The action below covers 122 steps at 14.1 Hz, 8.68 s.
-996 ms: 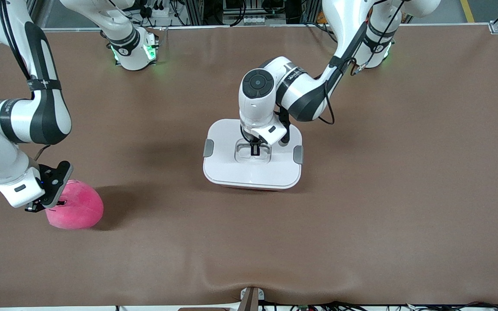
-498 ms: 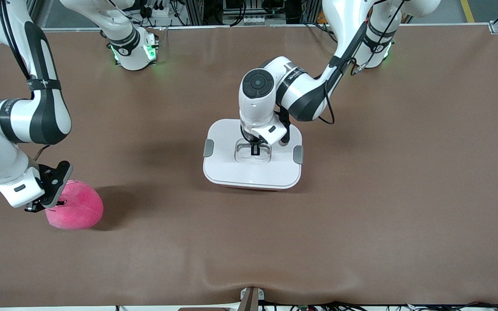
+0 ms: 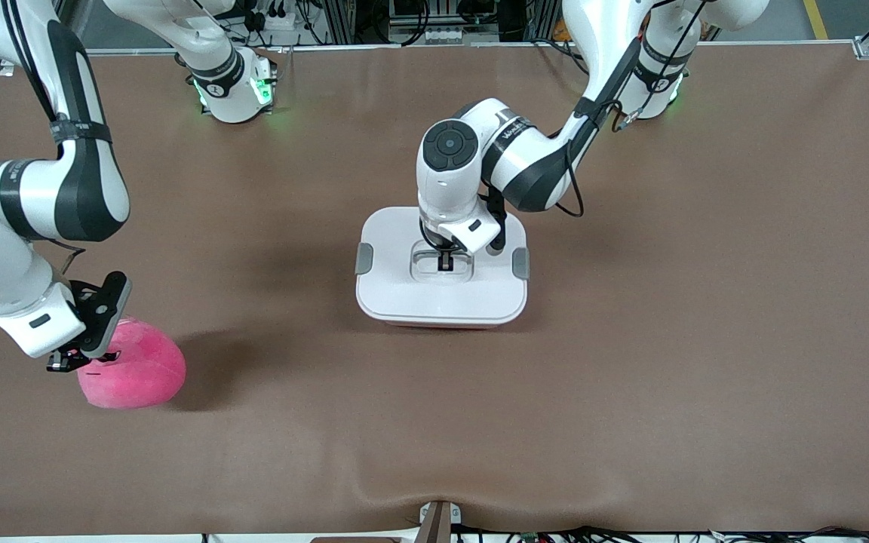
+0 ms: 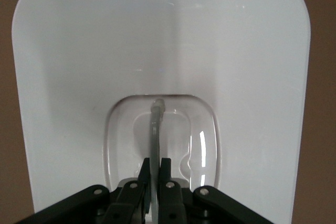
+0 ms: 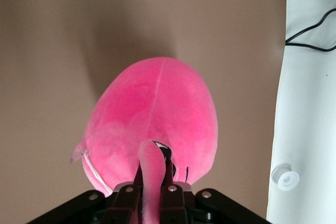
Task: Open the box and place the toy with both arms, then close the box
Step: 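Lift the lid with the left gripper while the right gripper raises the plush, then lower the pink plush into the open box with the right gripper, then open the right gripper and withdraw it from the box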
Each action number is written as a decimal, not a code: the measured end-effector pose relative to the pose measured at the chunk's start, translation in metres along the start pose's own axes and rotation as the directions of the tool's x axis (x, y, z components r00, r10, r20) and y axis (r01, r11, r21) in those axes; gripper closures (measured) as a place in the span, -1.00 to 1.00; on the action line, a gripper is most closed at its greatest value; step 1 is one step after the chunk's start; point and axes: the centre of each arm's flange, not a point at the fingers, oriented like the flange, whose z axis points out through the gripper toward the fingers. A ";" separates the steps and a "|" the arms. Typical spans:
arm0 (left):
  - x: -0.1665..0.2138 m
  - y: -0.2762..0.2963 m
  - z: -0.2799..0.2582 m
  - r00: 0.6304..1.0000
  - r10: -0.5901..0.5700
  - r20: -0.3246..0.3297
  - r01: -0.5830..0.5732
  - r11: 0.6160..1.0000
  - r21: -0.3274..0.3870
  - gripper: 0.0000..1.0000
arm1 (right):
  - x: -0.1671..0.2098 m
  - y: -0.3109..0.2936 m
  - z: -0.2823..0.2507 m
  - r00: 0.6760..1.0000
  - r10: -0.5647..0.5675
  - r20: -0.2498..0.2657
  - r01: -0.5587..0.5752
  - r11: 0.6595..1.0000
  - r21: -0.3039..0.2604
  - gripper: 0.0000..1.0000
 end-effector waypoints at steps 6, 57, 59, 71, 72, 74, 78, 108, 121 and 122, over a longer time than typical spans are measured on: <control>0.000 0.000 0.000 1.000 0.008 0.000 -0.008 1.000 0.000 0.86 | 0.027 0.002 -0.038 0.998 0.068 0.005 -0.068 0.996 0.050 0.74; 0.329 0.131 -0.169 0.942 0.304 0.145 -0.309 0.951 0.008 0.86 | 0.355 -0.119 -0.138 0.171 0.951 0.257 -0.943 0.083 0.323 0.74; 0.338 0.133 -0.168 0.946 0.291 0.145 -0.295 0.955 0.010 0.86 | 0.362 -0.119 -0.134 0.143 0.950 0.276 -0.939 0.042 0.343 0.74; 0.335 0.129 -0.158 0.975 0.169 0.146 -0.179 0.982 0.055 0.86 | 0.407 -0.138 -0.088 0.104 0.936 0.337 -0.954 -0.002 0.300 0.74; 0.335 0.129 -0.158 0.975 0.169 0.146 -0.179 0.982 0.056 0.86 | 0.408 -0.138 -0.083 0.104 0.933 0.343 -0.955 -0.002 0.296 0.74; 0.335 0.129 -0.157 0.975 0.169 0.146 -0.179 0.982 0.057 0.86 | 0.412 -0.140 -0.072 0.105 0.929 0.354 -0.958 -0.001 0.287 0.74; 0.335 0.129 -0.157 0.975 0.169 0.146 -0.179 0.982 0.058 0.86 | 0.420 -0.140 -0.047 0.099 0.927 0.363 -0.961 -0.005 0.275 0.74; 0.335 0.126 -0.150 0.975 0.168 0.145 -0.181 0.981 0.075 0.86 | 0.562 -0.205 0.067 0.068 0.987 0.142 -0.914 0.004 0.407 -0.39; 0.335 0.125 -0.148 0.975 0.169 0.145 -0.182 0.979 0.086 0.86 | 0.415 -0.085 -0.060 -0.067 0.990 0.128 -0.908 -0.113 0.404 -1.00; 0.335 0.125 -0.148 0.975 0.169 0.145 -0.183 0.979 0.086 0.86 | 0.391 -0.073 -0.063 -0.065 0.990 0.123 -0.909 -0.110 0.403 -1.00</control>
